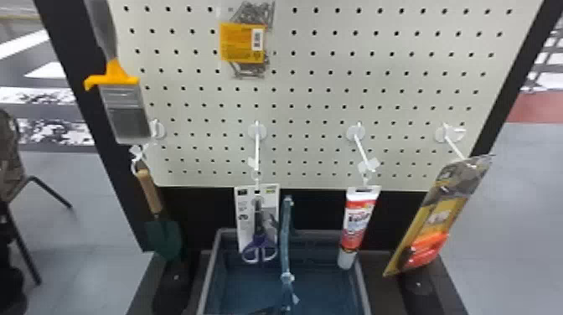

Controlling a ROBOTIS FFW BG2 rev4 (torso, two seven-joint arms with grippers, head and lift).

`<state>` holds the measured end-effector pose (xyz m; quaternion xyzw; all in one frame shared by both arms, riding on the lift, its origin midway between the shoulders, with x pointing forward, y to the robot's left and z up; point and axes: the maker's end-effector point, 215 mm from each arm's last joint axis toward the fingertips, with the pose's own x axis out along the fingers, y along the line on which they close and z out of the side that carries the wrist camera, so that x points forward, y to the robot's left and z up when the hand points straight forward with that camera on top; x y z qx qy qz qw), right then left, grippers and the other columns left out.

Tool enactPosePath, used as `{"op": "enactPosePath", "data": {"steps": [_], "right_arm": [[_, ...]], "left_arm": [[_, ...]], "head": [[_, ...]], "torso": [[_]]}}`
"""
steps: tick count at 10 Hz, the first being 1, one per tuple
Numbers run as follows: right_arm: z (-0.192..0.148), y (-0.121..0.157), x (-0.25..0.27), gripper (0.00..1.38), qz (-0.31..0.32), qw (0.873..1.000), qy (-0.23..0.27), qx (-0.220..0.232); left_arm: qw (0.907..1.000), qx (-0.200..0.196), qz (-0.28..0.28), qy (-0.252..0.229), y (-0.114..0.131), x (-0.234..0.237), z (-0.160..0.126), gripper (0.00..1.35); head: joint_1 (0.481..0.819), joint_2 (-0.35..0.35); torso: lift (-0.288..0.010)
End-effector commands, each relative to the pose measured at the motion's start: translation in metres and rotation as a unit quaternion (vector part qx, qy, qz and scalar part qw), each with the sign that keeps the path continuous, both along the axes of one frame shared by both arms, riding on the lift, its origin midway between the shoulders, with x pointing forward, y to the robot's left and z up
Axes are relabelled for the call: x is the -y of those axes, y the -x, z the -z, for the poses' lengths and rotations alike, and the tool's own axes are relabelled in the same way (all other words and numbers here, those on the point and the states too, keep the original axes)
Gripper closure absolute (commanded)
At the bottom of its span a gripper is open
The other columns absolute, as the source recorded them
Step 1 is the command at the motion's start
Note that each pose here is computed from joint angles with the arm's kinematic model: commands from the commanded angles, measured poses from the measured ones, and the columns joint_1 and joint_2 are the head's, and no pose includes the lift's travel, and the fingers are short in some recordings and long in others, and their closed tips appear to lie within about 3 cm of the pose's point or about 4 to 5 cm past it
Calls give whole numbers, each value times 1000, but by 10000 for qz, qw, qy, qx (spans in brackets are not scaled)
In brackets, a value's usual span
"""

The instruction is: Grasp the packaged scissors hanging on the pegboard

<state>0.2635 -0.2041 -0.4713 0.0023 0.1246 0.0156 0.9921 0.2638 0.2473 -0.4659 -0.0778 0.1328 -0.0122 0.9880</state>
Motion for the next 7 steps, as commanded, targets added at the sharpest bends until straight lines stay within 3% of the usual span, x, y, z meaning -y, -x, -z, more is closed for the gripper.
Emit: {"op": "enactPosePath", "data": {"steps": [1, 7], "right_arm": [[-1, -1, 1, 272, -25, 10000, 2, 16], [4, 2, -1, 272, -35, 10000, -28, -42]], "left_arm": [[10000, -32, 9, 1, 1, -1, 2, 125], [9997, 113, 200, -48, -23, 0, -6, 125]], "head": [[549, 0], [549, 0]], "torso": [[-100], [-100]]}}
